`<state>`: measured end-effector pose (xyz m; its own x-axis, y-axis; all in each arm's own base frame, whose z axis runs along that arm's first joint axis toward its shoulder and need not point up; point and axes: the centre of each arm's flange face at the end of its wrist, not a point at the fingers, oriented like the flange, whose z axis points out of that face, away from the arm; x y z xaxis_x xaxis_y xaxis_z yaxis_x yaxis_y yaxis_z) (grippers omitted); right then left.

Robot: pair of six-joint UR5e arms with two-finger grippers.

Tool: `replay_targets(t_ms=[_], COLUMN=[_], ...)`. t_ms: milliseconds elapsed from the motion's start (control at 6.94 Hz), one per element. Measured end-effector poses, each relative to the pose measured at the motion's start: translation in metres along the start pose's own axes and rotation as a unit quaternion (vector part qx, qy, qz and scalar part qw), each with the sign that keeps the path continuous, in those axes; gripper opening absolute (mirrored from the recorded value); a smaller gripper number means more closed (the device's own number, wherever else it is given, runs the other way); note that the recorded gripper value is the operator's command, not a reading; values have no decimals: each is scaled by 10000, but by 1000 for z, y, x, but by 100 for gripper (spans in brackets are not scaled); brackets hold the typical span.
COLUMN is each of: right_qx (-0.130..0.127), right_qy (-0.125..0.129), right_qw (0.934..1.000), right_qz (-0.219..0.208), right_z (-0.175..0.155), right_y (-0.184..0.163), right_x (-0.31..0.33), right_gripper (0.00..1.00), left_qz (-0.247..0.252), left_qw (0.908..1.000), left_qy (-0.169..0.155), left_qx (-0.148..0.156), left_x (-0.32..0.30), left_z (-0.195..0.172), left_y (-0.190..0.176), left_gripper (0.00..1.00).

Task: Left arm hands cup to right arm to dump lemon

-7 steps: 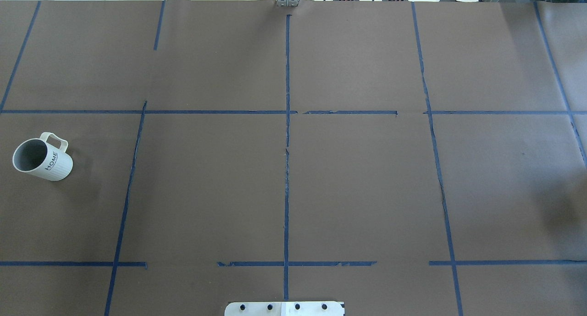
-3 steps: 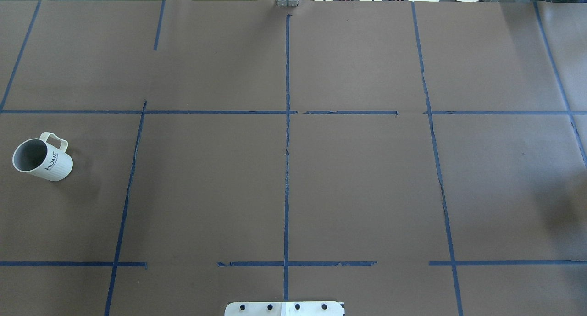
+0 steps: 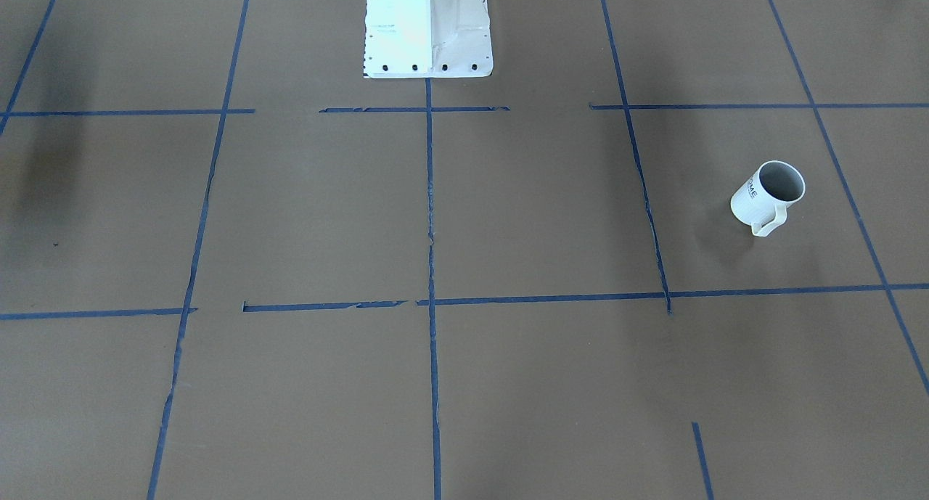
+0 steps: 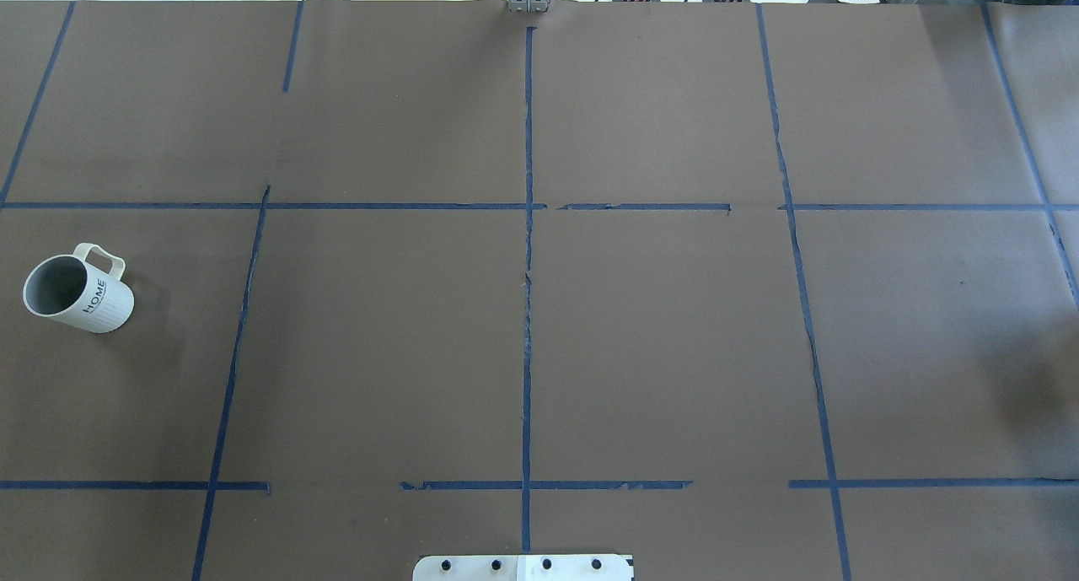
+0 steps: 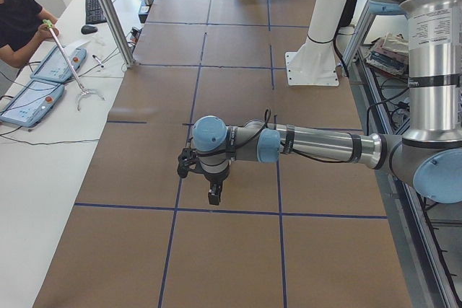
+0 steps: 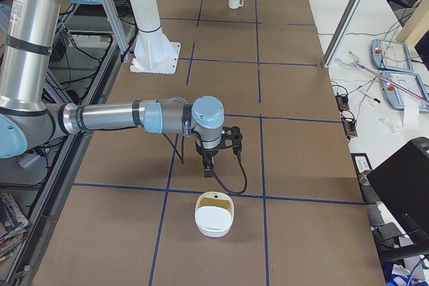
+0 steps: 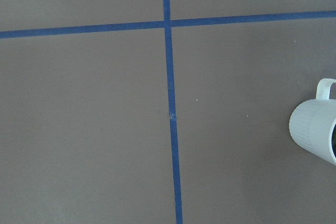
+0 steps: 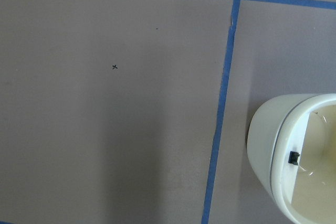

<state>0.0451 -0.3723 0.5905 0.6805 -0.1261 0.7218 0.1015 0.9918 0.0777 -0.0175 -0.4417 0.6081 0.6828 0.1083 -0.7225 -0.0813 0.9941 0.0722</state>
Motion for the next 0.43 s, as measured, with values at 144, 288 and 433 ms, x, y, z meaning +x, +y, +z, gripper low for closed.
replay_targets(t_ms=[144, 288, 433], right_qx=[10, 21, 11], right_qy=[-3, -6, -10], right_qw=[10000, 10000, 10000], right_qz=[-12, -31, -61], right_z=[-1, -2, -1], right_y=[-1, -2, -3], right_x=[-1, -3, -6], right_gripper=[100, 100, 100], left_qz=[-48, -122, -167], left_qw=[9999, 9996, 9993], left_qy=[65, 178, 298], left_qx=[84, 165, 158], left_x=[28, 59, 90], left_z=[15, 31, 51], left_y=[-11, -17, -20], left_gripper=[100, 100, 100])
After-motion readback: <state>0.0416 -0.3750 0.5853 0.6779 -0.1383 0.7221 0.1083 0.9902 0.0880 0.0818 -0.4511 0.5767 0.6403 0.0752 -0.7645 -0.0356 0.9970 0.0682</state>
